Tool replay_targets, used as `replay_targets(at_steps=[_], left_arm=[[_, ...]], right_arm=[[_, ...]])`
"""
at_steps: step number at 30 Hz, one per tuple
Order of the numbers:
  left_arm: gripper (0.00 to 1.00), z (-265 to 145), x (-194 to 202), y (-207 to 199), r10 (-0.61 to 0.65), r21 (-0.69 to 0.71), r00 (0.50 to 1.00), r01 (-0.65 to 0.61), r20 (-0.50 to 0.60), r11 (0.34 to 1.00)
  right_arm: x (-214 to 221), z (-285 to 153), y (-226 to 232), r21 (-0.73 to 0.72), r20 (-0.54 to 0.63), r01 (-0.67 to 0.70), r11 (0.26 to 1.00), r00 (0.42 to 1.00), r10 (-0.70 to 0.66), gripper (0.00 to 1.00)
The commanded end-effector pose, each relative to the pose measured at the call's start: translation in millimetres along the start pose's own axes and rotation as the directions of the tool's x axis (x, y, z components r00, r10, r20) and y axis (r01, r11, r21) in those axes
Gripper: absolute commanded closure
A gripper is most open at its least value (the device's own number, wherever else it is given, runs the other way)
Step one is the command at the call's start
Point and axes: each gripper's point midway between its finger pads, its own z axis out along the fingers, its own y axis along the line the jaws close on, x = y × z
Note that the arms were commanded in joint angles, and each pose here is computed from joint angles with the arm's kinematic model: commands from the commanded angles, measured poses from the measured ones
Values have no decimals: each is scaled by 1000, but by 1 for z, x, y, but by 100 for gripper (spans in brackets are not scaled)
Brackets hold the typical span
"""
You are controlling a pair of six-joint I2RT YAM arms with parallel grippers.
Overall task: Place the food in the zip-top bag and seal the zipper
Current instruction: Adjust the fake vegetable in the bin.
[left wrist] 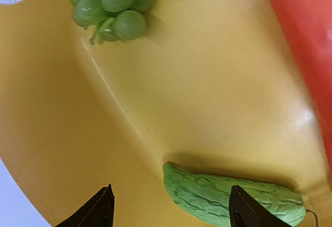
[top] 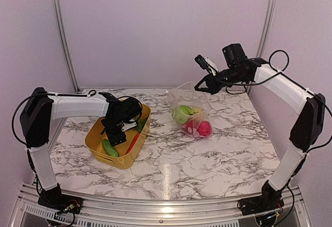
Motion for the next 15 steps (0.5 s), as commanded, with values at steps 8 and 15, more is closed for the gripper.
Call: replay_targets(at_steps=[8, 15], left_arm=[[21, -73, -29, 50, -226, 20, 932, 230, 282, 973], [27, -63, -2, 38, -491, 71, 857, 486, 155, 871]], right_arm=[[-5, -11, 2, 21, 26, 29, 999, 999, -30, 100], [-6, -7, 1, 8, 25, 26, 1000, 999, -27, 100]])
